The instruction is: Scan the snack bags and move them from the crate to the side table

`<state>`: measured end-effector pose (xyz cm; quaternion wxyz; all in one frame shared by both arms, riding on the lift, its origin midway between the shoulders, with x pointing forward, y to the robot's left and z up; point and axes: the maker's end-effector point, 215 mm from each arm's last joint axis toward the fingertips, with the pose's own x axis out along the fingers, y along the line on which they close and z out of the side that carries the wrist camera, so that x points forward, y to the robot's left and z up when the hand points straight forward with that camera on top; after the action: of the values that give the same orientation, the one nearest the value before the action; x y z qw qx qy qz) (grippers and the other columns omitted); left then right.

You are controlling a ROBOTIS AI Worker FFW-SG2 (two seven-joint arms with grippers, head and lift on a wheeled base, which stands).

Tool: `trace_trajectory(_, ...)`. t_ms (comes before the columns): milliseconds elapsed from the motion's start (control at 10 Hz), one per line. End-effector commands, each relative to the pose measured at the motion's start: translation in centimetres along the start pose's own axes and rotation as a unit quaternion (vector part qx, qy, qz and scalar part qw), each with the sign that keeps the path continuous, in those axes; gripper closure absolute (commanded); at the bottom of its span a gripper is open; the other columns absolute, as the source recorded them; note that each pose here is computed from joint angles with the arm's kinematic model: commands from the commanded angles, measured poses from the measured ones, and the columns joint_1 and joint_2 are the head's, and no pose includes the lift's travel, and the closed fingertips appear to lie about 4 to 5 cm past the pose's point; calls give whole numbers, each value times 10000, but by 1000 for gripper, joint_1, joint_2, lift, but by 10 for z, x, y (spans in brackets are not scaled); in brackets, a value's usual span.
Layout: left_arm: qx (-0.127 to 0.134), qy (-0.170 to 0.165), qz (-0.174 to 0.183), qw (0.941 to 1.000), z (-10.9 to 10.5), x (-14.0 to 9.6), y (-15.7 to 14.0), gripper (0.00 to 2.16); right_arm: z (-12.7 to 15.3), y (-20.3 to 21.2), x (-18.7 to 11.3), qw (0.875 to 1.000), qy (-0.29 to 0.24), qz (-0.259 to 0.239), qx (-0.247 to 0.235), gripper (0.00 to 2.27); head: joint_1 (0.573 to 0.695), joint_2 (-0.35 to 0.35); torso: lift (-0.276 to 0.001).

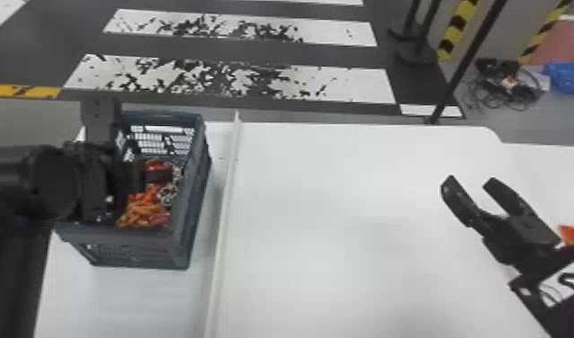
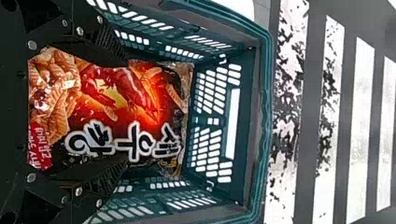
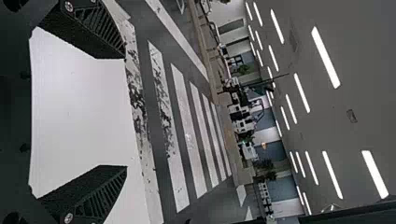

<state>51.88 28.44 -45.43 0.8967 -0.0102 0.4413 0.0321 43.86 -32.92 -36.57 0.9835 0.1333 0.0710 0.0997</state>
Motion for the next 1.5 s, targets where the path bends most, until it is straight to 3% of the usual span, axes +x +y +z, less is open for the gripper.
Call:
trace_trajectory(0, -39, 190, 5, 9998, -11, 12, 3, 333, -1, 2, 3, 10000, 17, 38, -1, 83, 695, -52, -87)
trace_trajectory(200, -83, 336, 92, 9994, -24, 23, 11, 333, -6, 7, 15, 9999, 63, 142, 0, 83, 695, -45, -87)
trace_trajectory(500, -239, 179, -124, 9995, -16, 40, -1, 383, -4, 2, 15, 9997, 117, 184, -67, 83, 695, -31, -87)
trace_trajectory(600, -368, 225, -366, 9984, -21, 43, -9, 728, -5, 0, 13, 9997, 143, 179, -97, 83, 695, -36, -87)
trace_trajectory(700, -464, 317, -513, 9971, -29, 46, -14, 917, -6, -2, 10, 9997, 165, 170, -95, 83, 695, -50, -87)
trace_trajectory(800, -520, 374, -486, 9968, -33, 47, -16, 1528, -8, -2, 9, 9997, 176, 162, -71, 83, 695, -59, -87)
trace_trajectory(1000, -526, 323, -361, 9974, -37, 38, -9, 1919, -6, 0, 9, 9997, 148, 186, -25, 83, 695, -64, -87)
trace_trajectory(1400, -259, -1, 23, 9997, -31, -5, -2, 1919, -7, 1, 2, 9997, 143, 173, 59, 83, 695, -51, -87)
